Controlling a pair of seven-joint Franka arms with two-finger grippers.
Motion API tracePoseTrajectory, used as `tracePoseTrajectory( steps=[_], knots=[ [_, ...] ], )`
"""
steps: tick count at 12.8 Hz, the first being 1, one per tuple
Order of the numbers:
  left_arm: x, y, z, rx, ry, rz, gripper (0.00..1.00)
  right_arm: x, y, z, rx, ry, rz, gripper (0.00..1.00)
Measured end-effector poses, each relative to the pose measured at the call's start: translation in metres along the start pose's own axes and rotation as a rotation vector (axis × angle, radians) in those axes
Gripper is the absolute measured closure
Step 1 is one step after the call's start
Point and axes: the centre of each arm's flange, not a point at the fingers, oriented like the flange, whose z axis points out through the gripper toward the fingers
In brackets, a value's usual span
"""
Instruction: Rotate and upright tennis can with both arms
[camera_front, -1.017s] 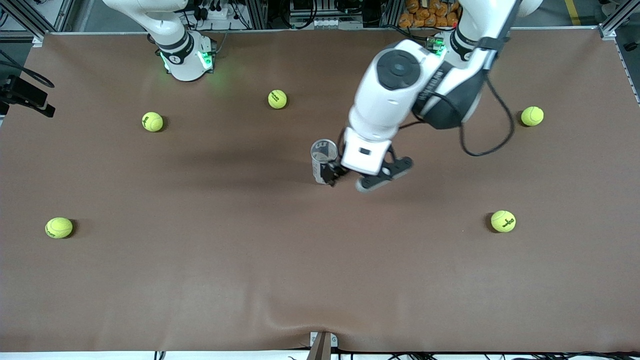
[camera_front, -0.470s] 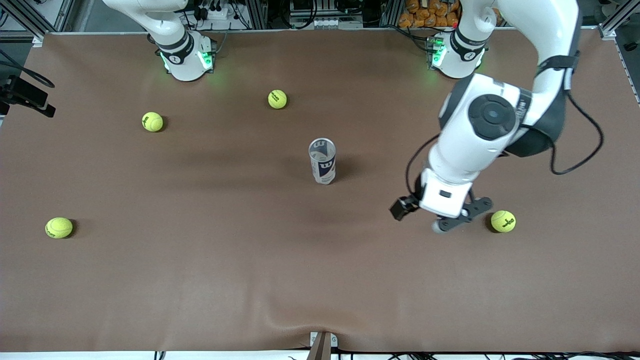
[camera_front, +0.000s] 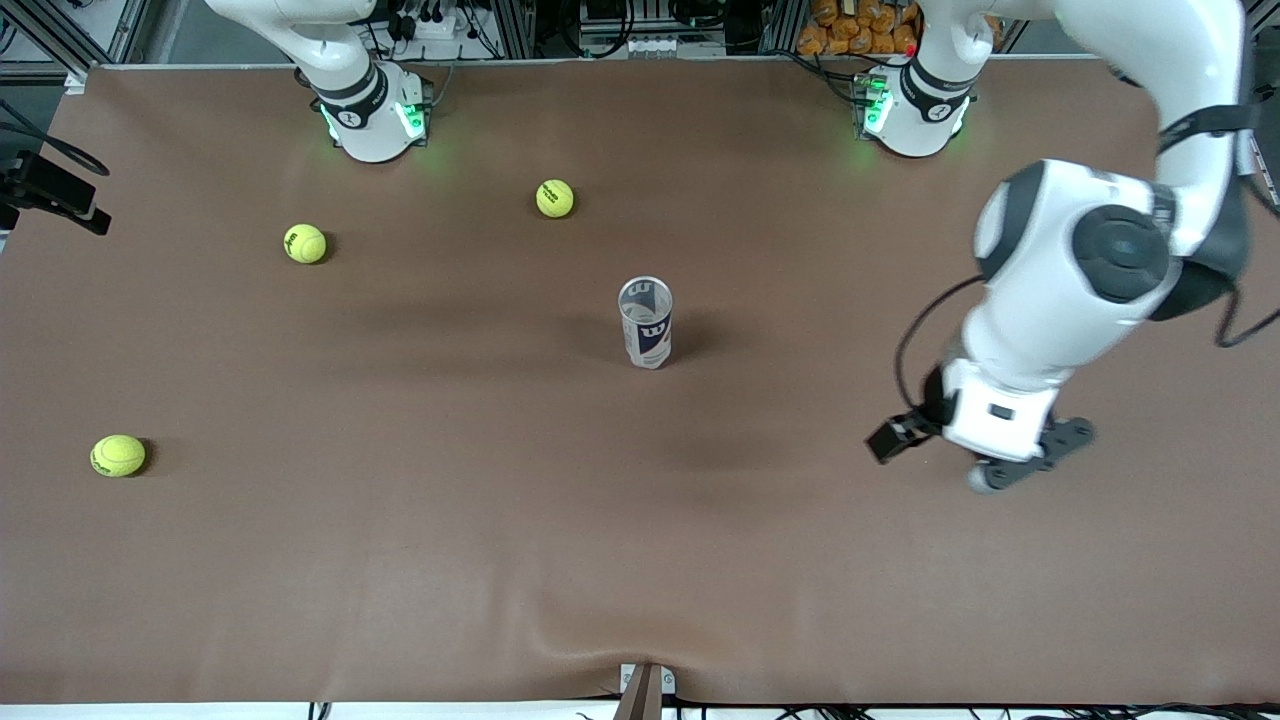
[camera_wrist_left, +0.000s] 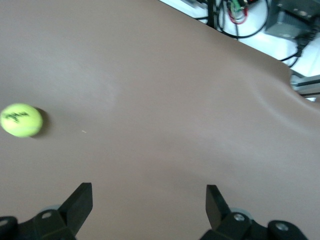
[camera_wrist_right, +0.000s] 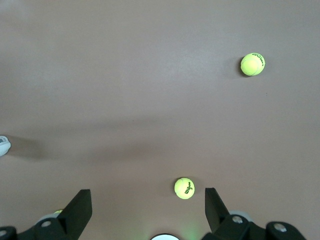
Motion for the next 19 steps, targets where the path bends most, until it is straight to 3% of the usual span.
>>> tracePoseTrajectory(
  steps=[5,9,15,17,19],
  knots=[
    [0.016,-0.054,-0.051,0.025,-0.035,0.065,0.00,0.000,0.000,0.000,0.000,0.000,0.000,0.00],
    [-0.030,-0.070,-0.119,0.095,-0.094,0.137,0.00,0.000,0.000,0.000,0.000,0.000,0.000,0.00],
    [-0.104,-0.114,-0.167,0.145,-0.076,0.169,0.00,0.000,0.000,0.000,0.000,-0.001,0.000,0.00],
    [-0.103,-0.124,-0.173,0.140,-0.063,0.158,0.00,0.000,0.000,0.000,0.000,-0.001,0.000,0.00],
    [-0.075,-0.149,-0.177,0.122,-0.050,0.185,0.00,0.000,0.000,0.000,0.000,0.000,0.000,0.00]
  ],
)
